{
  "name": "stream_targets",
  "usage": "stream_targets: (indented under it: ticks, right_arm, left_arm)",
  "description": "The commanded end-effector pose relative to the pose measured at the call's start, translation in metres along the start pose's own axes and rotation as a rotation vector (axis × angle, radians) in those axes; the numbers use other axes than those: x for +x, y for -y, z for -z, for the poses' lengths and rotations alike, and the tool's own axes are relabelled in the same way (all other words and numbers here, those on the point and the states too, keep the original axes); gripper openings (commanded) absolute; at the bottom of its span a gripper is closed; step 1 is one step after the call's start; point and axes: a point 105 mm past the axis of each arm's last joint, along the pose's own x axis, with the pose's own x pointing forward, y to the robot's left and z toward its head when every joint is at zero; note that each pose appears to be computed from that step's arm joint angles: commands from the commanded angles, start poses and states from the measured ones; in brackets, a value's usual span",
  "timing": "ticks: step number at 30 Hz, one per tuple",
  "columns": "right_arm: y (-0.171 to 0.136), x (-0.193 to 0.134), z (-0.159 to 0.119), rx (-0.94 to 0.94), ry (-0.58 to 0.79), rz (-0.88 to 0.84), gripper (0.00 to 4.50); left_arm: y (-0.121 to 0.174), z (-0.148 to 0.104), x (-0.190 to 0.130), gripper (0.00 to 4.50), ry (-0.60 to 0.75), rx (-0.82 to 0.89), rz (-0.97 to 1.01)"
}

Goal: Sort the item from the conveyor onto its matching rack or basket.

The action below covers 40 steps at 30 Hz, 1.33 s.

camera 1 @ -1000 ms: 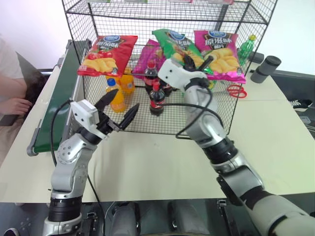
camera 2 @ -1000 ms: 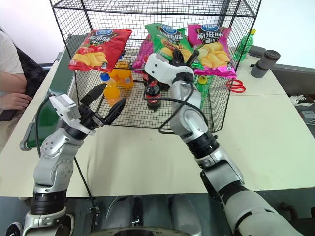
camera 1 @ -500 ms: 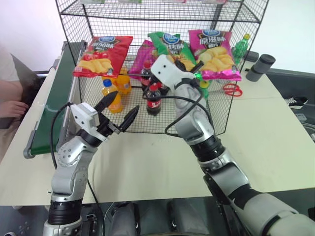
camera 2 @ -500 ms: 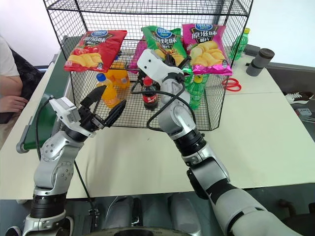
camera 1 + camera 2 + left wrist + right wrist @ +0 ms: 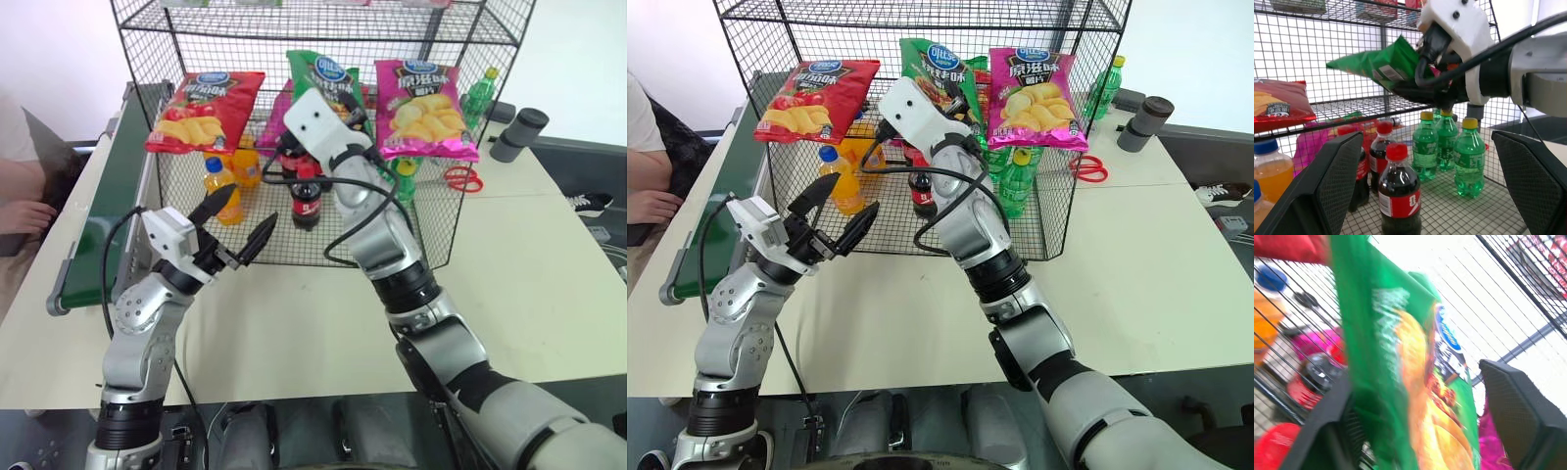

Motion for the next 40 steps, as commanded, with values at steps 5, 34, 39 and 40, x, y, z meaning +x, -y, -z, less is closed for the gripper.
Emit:
stream_targets:
  ticks: [5, 34, 39, 40]
  right_arm:
    - [0.002, -0.022, -0.065, 0.283, 0.266, -0.066, 3.40]
    - [0.086, -0.238, 0.114, 0.430, -0.123, -0.392, 3.40]
    - [0.097, -0.246, 0.133, 0.366, -0.170, -0.376, 3.40]
    - [0.097, -0.245, 0.132, 0.364, -0.161, -0.379, 3.40]
  left_arm:
    - [0.004, -0.006, 0.001, 4.50, 0.030, 0.026, 0.027]
    - [-0.048, 0.036, -0.037, 4.50, -0.354, 0.048, 0.066]
    - [-0.063, 0.045, -0.046, 4.50, -0.423, 0.052, 0.073]
    - [-0.066, 0.046, -0.046, 4.50, -0.430, 0.058, 0.077]
